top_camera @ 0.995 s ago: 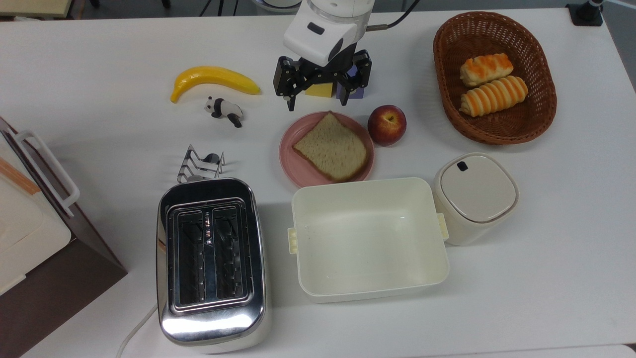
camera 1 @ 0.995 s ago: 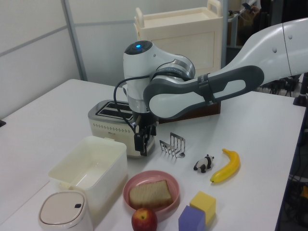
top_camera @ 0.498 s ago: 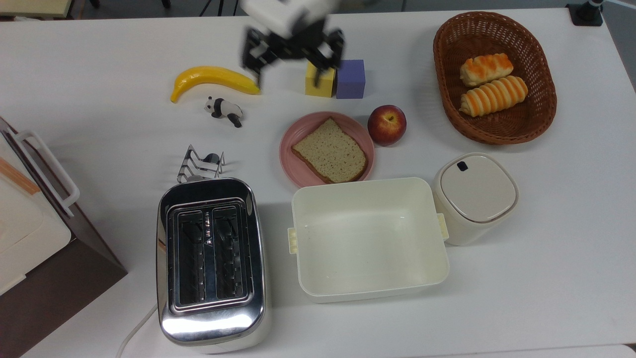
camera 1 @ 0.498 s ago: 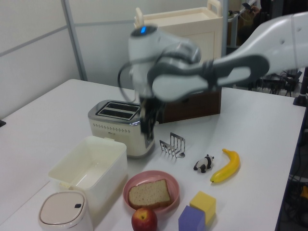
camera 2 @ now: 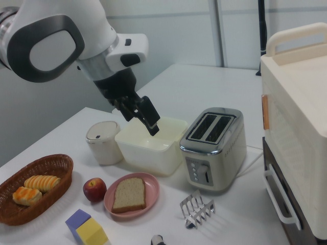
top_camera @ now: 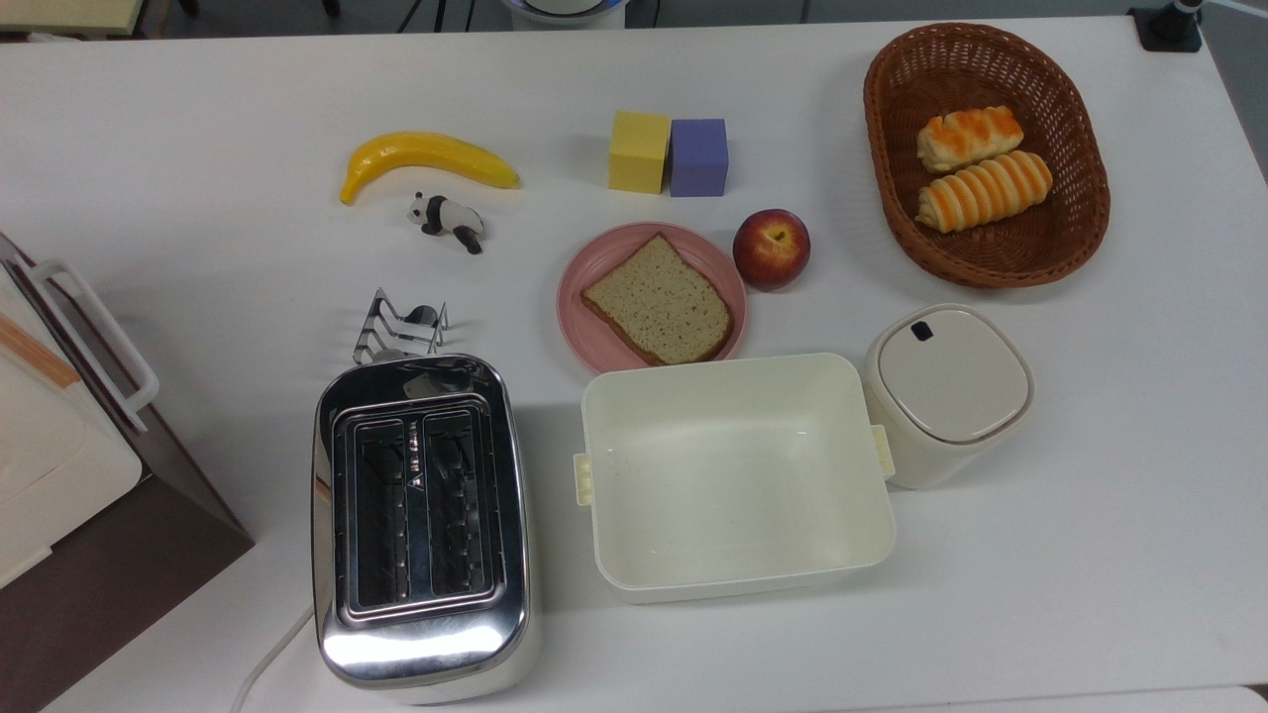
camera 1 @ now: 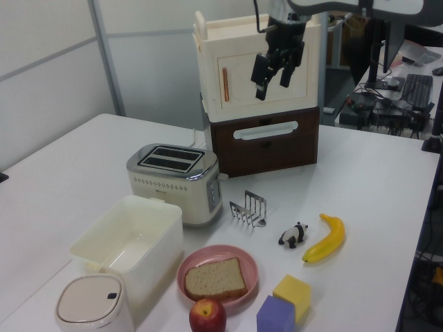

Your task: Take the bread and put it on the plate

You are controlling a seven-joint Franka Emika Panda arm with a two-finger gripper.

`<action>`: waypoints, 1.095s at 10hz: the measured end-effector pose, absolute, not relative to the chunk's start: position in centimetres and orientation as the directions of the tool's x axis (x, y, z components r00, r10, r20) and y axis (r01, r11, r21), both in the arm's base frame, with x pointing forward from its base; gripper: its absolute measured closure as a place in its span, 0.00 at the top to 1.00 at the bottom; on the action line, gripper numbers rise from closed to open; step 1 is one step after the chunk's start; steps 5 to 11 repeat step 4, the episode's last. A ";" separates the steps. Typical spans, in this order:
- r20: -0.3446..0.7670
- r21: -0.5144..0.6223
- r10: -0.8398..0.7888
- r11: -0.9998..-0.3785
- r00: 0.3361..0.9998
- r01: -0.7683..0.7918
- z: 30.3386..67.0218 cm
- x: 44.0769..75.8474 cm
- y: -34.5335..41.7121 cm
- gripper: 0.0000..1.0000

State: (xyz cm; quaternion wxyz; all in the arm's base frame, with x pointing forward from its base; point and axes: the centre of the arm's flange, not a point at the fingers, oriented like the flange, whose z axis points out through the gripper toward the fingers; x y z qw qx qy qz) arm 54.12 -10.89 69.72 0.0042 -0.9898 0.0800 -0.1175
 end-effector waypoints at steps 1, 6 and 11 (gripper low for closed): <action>0.225 -0.032 -0.164 -0.986 0.960 -0.161 69.4 54.2 -11.1 1.00; 0.200 -0.041 -0.091 -0.996 0.976 -0.084 69.1 54.7 -6.7 1.00; 0.200 -0.041 -0.091 -0.996 0.976 -0.084 69.1 54.7 -6.7 1.00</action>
